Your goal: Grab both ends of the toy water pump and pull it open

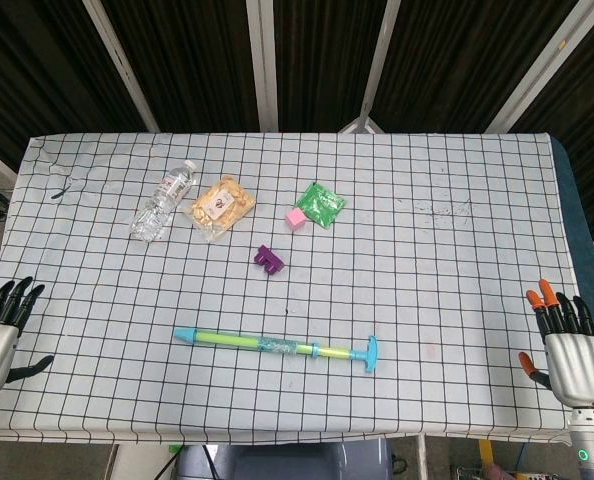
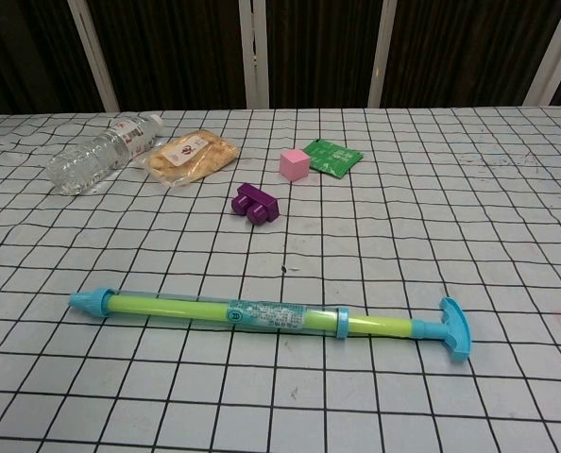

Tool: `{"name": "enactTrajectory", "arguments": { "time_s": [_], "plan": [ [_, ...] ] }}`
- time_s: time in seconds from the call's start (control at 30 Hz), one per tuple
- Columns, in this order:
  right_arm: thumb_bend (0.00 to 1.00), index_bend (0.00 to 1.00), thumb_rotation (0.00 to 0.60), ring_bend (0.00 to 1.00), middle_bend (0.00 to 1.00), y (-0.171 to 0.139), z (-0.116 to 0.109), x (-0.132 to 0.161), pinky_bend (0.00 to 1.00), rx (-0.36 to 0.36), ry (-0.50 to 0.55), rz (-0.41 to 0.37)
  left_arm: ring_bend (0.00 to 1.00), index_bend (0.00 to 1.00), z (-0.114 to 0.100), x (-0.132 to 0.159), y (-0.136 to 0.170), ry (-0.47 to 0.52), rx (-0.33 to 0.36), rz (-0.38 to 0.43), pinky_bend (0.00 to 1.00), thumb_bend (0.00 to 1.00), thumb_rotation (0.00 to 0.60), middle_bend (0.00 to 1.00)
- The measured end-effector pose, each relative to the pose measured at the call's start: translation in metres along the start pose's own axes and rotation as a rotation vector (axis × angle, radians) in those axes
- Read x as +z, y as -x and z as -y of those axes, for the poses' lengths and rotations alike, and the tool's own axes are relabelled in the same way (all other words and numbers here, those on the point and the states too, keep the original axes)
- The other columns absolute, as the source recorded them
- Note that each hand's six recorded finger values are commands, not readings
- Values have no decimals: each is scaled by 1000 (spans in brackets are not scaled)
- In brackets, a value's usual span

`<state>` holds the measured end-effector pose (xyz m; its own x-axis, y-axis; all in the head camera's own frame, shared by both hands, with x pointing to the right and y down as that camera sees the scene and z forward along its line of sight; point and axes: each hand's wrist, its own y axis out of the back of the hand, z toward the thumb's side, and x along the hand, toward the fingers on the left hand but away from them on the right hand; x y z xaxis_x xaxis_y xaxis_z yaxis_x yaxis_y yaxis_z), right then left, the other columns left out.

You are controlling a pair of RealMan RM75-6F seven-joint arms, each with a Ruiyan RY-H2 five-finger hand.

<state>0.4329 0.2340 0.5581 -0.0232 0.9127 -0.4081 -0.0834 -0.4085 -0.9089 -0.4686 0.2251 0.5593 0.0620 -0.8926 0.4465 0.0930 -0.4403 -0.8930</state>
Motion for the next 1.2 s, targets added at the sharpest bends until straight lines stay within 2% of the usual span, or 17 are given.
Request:
{"name": "enactTrajectory", "arguments": {
  "time_s": [0.23,0.87,1.03,1.1,1.2],
  "plan": [
    [258,0,600,0,0,1,-2,3,0,-10,5,-9,0,0,0,-2,-1,16,-8,-8,0,0,600,0],
    [257,0,600,0,0,-2,4,4,0,26,13,-6,0,0,0,-4,0,29,-22,-23,0,0,600,0],
    [256,0,600,0,0,-2,2,9,0,20,71,-27,0,0,0,-3,1,28,-23,-20,0,0,600,0],
    [256,17,600,0,0,-1,1,15,0,16,93,-52,0,0,-1,-4,2,34,-24,-22,0,0,600,0],
    [257,95,600,0,7,1,4,27,0,31,129,-85,0,0,-1,-5,2,36,-26,-24,0,0,600,0]
  ]
}}
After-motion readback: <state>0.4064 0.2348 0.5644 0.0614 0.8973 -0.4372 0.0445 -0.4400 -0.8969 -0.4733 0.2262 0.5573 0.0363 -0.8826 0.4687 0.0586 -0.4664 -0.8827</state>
